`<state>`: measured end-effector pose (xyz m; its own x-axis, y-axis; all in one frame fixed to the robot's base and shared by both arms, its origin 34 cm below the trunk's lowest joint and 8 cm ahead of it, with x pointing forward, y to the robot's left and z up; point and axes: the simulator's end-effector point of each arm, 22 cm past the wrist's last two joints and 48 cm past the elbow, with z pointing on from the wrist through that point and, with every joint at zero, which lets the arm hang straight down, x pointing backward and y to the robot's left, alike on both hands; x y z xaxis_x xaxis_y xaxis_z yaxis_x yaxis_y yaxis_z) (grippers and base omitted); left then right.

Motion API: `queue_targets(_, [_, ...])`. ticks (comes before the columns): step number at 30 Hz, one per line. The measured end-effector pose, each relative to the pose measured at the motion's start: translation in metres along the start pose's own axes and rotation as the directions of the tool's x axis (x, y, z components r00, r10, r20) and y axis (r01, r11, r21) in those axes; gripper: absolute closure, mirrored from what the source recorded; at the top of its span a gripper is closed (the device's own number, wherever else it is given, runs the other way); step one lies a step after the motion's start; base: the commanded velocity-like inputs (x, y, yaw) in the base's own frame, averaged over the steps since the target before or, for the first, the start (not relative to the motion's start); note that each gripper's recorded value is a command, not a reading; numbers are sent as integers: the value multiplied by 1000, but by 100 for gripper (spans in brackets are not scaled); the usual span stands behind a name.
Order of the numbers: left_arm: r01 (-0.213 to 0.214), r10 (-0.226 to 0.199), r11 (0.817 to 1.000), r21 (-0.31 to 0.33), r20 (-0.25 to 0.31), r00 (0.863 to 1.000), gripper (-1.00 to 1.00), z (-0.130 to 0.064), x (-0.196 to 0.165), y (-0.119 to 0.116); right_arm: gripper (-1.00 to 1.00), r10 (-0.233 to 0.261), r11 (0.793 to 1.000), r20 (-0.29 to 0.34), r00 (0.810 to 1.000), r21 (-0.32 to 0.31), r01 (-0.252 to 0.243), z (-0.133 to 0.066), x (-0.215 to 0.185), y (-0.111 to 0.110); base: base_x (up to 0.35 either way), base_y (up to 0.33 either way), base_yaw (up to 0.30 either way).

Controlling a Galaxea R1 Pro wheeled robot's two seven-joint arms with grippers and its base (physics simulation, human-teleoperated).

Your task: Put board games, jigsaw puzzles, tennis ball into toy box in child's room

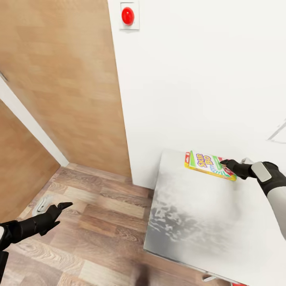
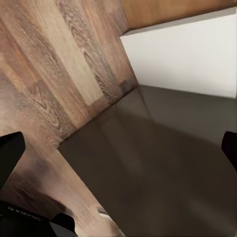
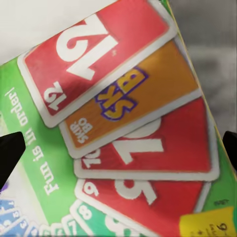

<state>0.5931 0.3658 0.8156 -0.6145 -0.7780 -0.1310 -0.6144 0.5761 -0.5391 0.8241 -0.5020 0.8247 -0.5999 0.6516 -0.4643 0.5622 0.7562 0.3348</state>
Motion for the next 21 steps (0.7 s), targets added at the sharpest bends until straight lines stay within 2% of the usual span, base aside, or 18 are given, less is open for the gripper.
queue_targets(6, [-4, 4, 1000, 3, -3, 1000, -100, 0, 2, -2, -100, -1, 1000, 4, 1000, -1, 1, -2, -2, 1, 7, 127, 244])
queue_targets(13, [-6, 6, 1000, 4, -5, 1000, -100, 1, 3, -3, -100, 1, 1000, 6, 1000, -2, -1, -3, -4, 0, 1, 11, 68])
queue_targets(21, [-8, 8, 1000, 10, -1, 1000, -100, -1, 2, -6, -100, 0, 1000, 12, 1000, -6, 0, -7, -7, 2, 0, 1, 211])
